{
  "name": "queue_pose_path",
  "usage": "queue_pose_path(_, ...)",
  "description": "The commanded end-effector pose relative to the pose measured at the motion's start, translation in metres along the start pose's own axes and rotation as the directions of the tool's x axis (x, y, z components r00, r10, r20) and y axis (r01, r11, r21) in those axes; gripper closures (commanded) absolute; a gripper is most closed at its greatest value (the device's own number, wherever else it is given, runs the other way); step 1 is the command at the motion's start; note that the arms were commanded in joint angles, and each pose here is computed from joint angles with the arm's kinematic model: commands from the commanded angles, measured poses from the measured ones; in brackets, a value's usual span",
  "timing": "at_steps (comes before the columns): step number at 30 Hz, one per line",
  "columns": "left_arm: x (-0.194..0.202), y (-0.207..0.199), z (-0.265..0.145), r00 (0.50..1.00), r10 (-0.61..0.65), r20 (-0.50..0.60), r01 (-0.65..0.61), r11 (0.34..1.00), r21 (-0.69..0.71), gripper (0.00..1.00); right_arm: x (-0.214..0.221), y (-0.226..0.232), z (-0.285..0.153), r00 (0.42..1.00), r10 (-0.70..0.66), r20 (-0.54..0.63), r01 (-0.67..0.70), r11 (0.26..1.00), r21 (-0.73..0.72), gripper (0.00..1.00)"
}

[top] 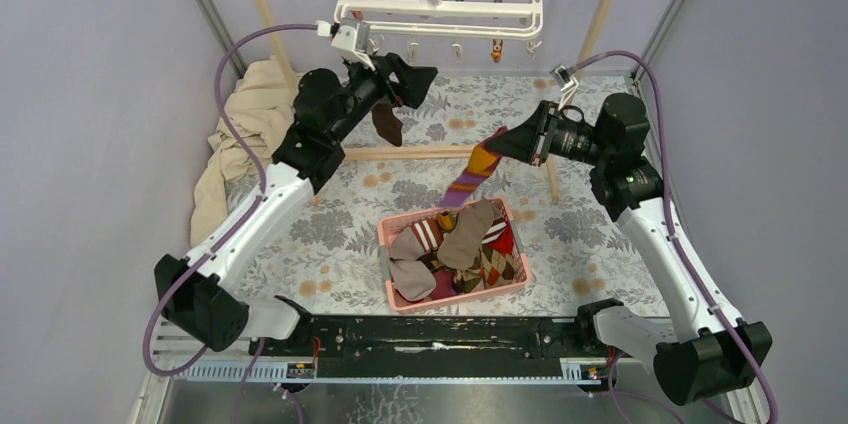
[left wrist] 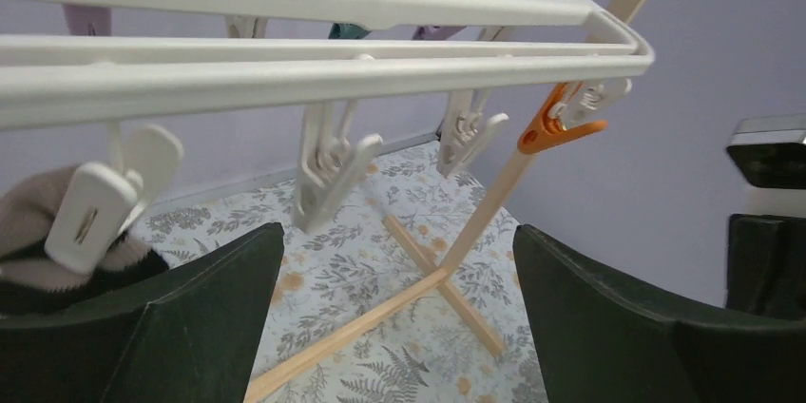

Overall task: Remove the socks clipped to the hanger
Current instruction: Place the sock in the bin.

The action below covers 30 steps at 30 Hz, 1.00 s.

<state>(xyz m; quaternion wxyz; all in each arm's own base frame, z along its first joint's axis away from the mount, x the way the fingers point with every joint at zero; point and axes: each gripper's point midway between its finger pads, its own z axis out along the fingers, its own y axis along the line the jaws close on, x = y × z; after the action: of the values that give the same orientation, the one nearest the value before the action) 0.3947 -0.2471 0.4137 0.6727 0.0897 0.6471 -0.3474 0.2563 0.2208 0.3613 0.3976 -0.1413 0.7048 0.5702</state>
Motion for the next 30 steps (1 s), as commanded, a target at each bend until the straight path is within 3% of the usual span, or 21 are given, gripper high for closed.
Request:
queue_pose_path(1,-0.008,-0.019,-0.025,1.000,-0.011,-0.016,0.012,0.999,0.042,0.01,0.008,0.013,-0.001,0.999,-0.032,-0.037,0.033,0.999,0.030,1.00)
queue_pose_path(14,-0.015,-0.043,-0.117,0.994,-0.088,-0.057,0.090,0.995,0.043,0.01,0.071,0.034,0.017,0.983,-0.030,-0.183,0.026,0.999,-0.024,1.00)
queue_pose_path(22,0.009,-0.036,-0.158,0.984,-0.151,-0.094,0.151,0.989,-0.011,0.01,0.130,0.030,0.039,0.956,-0.032,-0.293,0.029,0.999,-0.014,1.00)
queue_pose_path(30,0.035,-0.032,-0.178,0.972,-0.198,-0.126,0.196,0.980,-0.027,0.01,0.211,-0.018,0.067,0.916,0.001,-0.402,0.041,0.994,0.096,1.00)
